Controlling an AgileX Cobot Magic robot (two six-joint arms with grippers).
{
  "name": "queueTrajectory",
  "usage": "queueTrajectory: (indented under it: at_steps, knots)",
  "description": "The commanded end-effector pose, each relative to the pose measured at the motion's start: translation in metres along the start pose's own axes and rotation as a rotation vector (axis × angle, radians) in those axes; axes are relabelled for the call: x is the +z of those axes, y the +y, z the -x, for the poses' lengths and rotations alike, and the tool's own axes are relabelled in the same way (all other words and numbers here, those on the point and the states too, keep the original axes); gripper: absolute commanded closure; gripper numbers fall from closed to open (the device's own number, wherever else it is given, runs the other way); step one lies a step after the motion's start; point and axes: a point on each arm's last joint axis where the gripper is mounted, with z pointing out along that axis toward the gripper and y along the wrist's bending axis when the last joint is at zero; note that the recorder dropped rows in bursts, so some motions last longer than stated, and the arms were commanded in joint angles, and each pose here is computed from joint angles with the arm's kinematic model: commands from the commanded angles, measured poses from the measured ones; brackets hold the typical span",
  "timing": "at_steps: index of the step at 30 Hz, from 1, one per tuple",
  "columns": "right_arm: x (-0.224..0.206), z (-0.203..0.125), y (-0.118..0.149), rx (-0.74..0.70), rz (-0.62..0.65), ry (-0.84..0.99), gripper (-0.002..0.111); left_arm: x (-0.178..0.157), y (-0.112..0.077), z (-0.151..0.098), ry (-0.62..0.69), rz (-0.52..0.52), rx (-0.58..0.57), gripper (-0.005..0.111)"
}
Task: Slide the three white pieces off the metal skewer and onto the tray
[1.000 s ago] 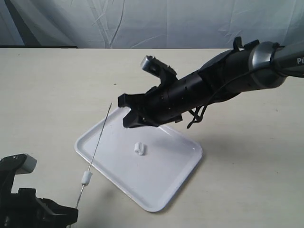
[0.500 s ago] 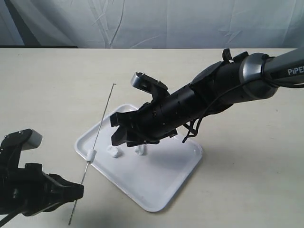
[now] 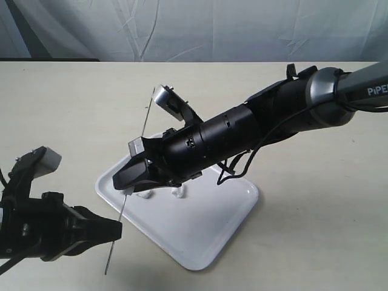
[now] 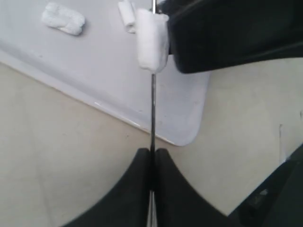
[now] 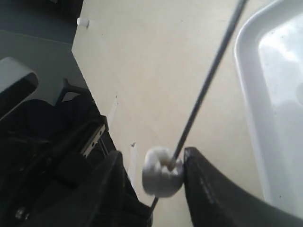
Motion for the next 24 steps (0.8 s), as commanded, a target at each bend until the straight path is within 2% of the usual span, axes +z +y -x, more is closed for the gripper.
queueTrajectory:
  at_steps: [1, 14, 19, 24]
  knots:
    - [0.0001, -0.0005, 0.0001, 0.002, 0.016, -0.004, 0.069, -0.0004, -0.0090, 0.0071, -0.006, -0.054, 0.000, 0.107]
    - [0.0001, 0.0009, 0.0007, 0.005, 0.022, -0.020, 0.069, -0.0006, -0.0048, 0.0120, -0.038, 0.005, -0.003, 0.107]
    - [0.0000, 0.0017, 0.0001, 0.007, 0.016, -0.029, 0.082, -0.0006, -0.0056, 0.0115, -0.033, -0.005, -0.003, 0.107]
    - [0.0000, 0.0020, -0.0005, 0.007, 0.009, -0.032, 0.082, -0.0006, -0.0053, 0.0117, -0.034, -0.001, 0.001, 0.107]
